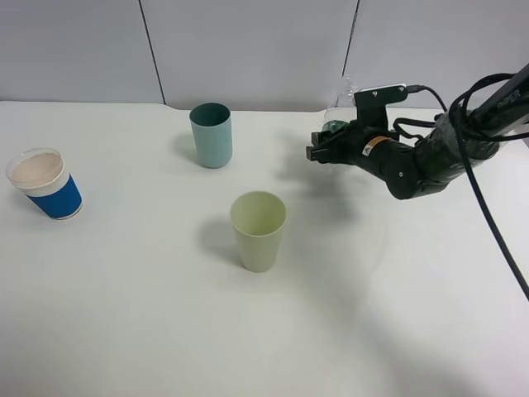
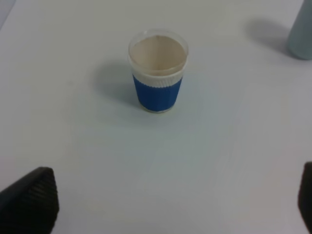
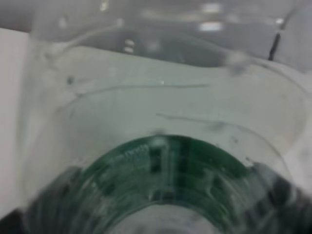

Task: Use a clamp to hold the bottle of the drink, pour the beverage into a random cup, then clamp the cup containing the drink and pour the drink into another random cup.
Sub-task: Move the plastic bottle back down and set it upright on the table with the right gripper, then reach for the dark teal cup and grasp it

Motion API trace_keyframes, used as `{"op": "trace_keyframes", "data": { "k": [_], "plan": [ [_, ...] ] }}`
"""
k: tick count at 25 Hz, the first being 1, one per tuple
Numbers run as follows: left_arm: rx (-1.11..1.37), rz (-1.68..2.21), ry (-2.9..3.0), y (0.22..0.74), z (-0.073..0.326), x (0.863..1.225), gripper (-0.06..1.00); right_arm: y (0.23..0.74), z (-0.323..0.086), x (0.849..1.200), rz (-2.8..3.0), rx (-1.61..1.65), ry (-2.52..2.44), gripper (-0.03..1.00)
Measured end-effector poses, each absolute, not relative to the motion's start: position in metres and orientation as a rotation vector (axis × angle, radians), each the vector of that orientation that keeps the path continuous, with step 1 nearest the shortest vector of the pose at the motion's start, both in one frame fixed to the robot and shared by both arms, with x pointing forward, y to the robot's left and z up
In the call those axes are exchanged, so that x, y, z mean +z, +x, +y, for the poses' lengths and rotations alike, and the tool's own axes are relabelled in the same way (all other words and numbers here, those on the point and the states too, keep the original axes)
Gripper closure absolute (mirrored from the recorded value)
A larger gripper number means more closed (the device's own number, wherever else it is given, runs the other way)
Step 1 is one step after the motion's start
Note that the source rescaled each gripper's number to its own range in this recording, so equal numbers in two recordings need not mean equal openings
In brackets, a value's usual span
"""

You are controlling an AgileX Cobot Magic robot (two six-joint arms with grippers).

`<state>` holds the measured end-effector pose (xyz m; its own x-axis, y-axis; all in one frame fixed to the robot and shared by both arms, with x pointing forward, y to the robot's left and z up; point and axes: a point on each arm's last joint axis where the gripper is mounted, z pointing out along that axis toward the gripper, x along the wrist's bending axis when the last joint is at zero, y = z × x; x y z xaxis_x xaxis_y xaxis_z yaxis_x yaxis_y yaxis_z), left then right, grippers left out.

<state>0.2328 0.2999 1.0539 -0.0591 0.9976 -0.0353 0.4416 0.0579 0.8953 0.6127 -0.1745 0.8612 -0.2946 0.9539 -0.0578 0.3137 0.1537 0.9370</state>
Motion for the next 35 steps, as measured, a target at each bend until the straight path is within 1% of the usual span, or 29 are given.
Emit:
{"op": "trace_keyframes", "data": {
  "k": [1, 2, 4, 5, 10, 12, 15, 26, 28, 30, 31, 35],
  "plan": [
    [0.957, 1.601, 1.476, 0.233, 0.3, 1.054, -0.06, 0.613, -0.175, 0.861, 1.732, 1.145, 1.213, 0.36],
    [0.957, 1.601, 1.476, 0.233, 0.3, 1.054, -0.06, 0.613, -0.175, 0.86, 1.737, 1.138, 1.204, 0.26],
    [0.957, 1.601, 1.476, 0.233, 0.3, 1.054, -0.06, 0.612, -0.175, 0.859, 1.746, 1.127, 1.193, 0.16],
    [0.957, 1.601, 1.476, 0.233, 0.3, 1.054, -0.06, 0.612, -0.175, 0.859, 1.747, 1.126, 1.19, 0.14],
    [0.957, 1.601, 1.476, 0.233, 0.3, 1.054, -0.06, 0.612, -0.175, 0.863, 1.756, 1.116, 1.176, 0.11],
    [0.957, 1.601, 1.476, 0.233, 0.3, 1.054, -0.06, 0.612, -0.174, 0.872, 1.748, 1.124, 1.17, 0.11],
    [0.957, 1.601, 1.476, 0.233, 0.3, 1.054, -0.06, 0.612, -0.174, 0.892, 1.737, 1.139, 1.159, 0.11],
    [0.957, 1.601, 1.476, 0.233, 0.3, 1.054, -0.06, 0.593, -0.179, 0.986, 1.705, 1.19, 1.102, 0.11],
    [0.957, 1.601, 1.476, 0.233, 0.3, 1.054, -0.06, 0.588, -0.181, 1.002, 1.695, 1.195, 1.087, 0.08],
    [0.957, 1.601, 1.476, 0.233, 0.3, 1.054, -0.06, 0.584, -0.186, 1.013, 1.697, 1.18, 1.075, 0.01],
    [0.957, 1.601, 1.476, 0.233, 0.3, 1.054, -0.06, 0.582, -0.19, 1.019, 1.702, 1.167, 1.075, -0.01],
    [0.957, 1.601, 1.476, 0.233, 0.3, 1.054, -0.06, 0.575, -0.214, 1.036, 1.727, 1.079, 1.093, -0.03]
  ]
}}
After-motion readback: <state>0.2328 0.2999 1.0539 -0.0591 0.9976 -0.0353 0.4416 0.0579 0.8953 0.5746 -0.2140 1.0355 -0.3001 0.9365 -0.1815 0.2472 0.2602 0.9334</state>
